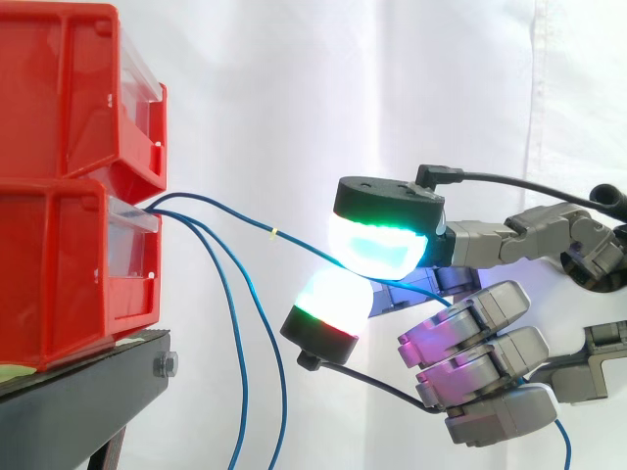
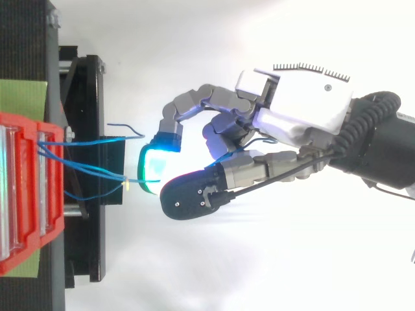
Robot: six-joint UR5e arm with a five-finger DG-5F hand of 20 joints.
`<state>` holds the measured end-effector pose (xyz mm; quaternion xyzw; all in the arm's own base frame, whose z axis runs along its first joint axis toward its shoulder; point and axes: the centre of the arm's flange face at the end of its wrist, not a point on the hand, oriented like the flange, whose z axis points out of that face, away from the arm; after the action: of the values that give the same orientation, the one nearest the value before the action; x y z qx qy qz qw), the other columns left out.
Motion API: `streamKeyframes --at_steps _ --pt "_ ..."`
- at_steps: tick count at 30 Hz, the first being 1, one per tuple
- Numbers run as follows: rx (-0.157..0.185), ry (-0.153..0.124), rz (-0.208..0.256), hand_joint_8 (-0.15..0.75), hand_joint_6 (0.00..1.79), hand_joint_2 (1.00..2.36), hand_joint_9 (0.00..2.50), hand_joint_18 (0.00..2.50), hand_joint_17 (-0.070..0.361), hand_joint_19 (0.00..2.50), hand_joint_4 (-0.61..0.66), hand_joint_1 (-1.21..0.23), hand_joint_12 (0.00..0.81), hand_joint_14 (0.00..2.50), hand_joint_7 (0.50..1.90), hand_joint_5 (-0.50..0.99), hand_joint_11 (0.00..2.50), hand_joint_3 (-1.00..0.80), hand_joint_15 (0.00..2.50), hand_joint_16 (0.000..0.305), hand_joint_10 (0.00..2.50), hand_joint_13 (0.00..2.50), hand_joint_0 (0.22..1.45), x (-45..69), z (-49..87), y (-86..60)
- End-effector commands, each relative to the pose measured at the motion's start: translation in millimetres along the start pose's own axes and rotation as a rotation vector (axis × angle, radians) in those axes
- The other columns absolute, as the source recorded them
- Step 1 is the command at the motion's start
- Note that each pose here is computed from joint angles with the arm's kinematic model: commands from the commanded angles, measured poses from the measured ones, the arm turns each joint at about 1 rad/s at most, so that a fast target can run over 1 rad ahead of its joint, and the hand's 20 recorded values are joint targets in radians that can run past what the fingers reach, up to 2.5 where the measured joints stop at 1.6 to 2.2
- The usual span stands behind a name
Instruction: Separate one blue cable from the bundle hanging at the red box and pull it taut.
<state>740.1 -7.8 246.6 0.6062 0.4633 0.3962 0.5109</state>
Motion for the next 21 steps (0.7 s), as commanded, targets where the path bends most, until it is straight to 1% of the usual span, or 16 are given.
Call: streamKeyframes --at_steps 1,15,17,21 --pt "0.000 0.000 0.000 0.280 0.89 1.01 0.79 1.22 0.086 1.61 0.04 -0.69 0.341 2.50 0.98 -0.21 1.19 -0.35 1.27 0.038 1.75 0.74 0.69 -0.2 0.0 -0.2" --pt "0.000 -0.002 0.000 0.275 0.89 1.01 0.79 1.22 0.086 1.61 0.04 -0.69 0.335 2.50 0.99 -0.21 1.18 -0.35 1.26 0.038 1.77 0.74 0.70 -0.4 0.0 -0.2" --pt "-0.001 0.001 0.000 0.278 0.89 1.01 0.79 1.21 0.084 1.60 0.04 -0.69 0.337 2.50 0.99 -0.21 1.18 -0.35 1.27 0.038 1.77 0.74 0.70 1.0 -0.1 0.5" --pt "0.000 0.000 0.000 0.278 0.89 1.01 0.79 1.21 0.085 1.60 0.04 -0.69 0.342 2.50 0.99 -0.21 1.18 -0.35 1.27 0.038 1.77 0.75 0.70 -0.2 0.0 -0.2"
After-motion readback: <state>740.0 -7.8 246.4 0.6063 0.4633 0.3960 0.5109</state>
